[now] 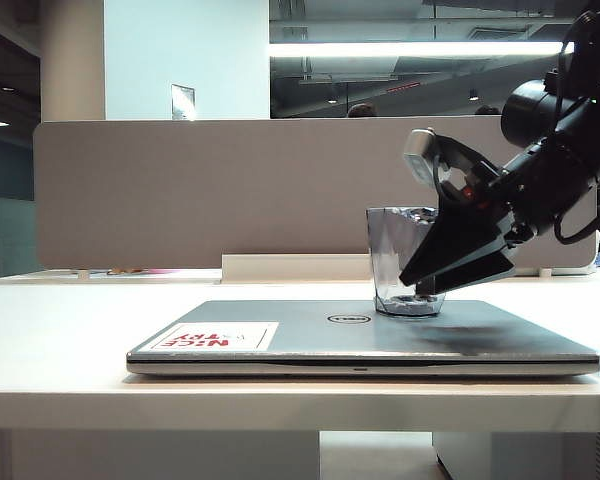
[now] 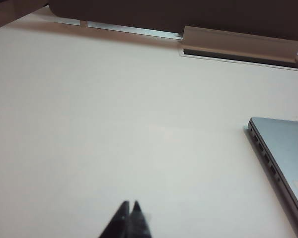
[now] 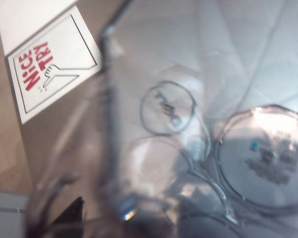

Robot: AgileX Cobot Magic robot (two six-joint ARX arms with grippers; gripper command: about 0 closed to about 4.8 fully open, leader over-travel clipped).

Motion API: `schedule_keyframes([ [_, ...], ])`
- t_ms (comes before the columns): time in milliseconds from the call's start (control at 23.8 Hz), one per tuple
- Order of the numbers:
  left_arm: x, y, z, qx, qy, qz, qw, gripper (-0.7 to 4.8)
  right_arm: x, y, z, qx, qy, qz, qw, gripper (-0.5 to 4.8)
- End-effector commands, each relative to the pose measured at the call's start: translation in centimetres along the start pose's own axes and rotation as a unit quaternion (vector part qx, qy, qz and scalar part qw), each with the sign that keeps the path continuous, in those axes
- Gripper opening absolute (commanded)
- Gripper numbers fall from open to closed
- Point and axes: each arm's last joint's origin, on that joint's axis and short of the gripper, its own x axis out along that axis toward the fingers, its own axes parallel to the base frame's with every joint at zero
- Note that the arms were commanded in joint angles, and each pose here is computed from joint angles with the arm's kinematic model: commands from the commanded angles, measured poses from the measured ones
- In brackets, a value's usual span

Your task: Pick up the water cup and place it on the side of the laptop away from you.

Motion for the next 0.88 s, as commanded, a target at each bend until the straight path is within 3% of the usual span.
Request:
schedule_keyframes([
  [42, 0.0, 0.0, 0.2, 0.000, -0.004, -0.003, 1.000, -0.05, -0.4, 0.2, 0.2, 0.010, 0.026, -0.022, 0.999, 2.44],
  [588, 0.0, 0.0, 0.2, 0.000, -0.004, -0.003, 1.000, -0.05, -1.5, 0.2, 1.9, 0.014, 0.030, -0.025, 0.999, 2.43],
  [883, 0.0, 0.0, 0.2, 0.000, -0.004, -0.003, 1.000, -0.06, -1.9, 0.0, 2.5, 0.011, 0.053, -0.068, 0.996, 2.43],
])
